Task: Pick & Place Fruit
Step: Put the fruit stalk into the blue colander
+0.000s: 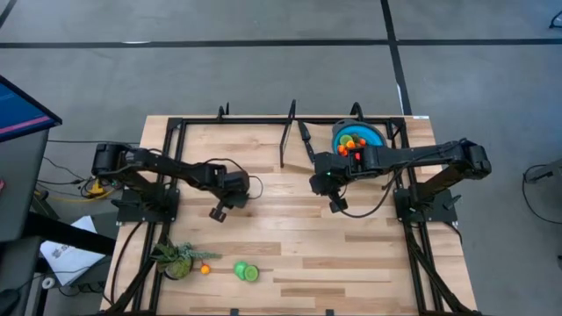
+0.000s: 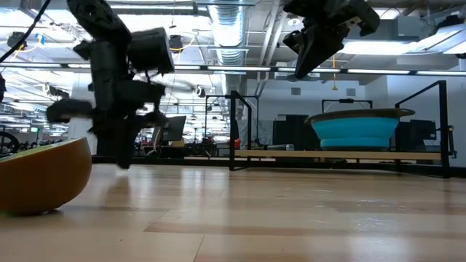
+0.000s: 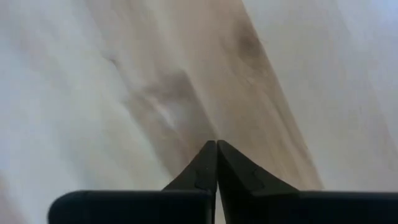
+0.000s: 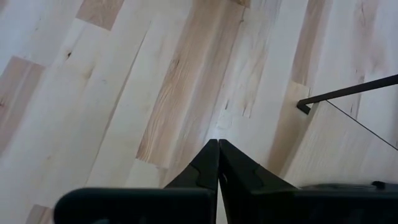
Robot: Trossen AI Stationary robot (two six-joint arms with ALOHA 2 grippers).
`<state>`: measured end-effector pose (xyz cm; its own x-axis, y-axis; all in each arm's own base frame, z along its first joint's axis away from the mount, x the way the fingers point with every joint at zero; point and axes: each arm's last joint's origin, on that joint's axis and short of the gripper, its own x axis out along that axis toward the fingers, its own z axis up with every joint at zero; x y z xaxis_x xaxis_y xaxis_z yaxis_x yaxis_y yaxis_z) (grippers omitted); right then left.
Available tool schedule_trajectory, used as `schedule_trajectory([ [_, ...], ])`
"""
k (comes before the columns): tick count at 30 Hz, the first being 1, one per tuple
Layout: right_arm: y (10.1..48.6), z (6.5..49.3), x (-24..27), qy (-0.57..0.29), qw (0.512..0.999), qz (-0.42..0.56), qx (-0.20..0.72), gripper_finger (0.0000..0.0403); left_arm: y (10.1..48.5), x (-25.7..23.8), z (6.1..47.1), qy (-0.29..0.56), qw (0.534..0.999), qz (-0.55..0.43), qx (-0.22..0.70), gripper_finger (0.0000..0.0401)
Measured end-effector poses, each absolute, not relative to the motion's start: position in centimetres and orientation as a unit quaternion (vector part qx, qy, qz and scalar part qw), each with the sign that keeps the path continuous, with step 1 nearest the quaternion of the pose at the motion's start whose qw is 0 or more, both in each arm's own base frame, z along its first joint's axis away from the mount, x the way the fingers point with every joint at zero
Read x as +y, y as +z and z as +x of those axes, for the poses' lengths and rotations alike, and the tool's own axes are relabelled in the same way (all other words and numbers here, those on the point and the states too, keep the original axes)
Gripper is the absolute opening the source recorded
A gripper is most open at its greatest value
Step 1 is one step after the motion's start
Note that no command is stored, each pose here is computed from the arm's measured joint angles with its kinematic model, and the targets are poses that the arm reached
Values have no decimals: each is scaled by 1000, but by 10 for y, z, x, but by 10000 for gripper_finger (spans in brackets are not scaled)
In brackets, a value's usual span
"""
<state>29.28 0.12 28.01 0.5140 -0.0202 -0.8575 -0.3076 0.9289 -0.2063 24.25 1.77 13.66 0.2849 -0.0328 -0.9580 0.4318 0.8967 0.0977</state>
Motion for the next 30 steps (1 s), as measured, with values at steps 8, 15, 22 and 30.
schedule_trajectory([
  [8,282,292,3,84,851,-163,492,1,176,21,255,-88,853,186,480,0],
  [15,305,286,10,85,843,-146,511,0,194,34,271,-21,915,147,374,0],
  [22,327,265,14,69,854,-117,502,0,213,48,283,12,955,142,260,0],
  [30,362,233,21,52,899,-108,421,0,234,64,295,38,971,145,184,0],
])
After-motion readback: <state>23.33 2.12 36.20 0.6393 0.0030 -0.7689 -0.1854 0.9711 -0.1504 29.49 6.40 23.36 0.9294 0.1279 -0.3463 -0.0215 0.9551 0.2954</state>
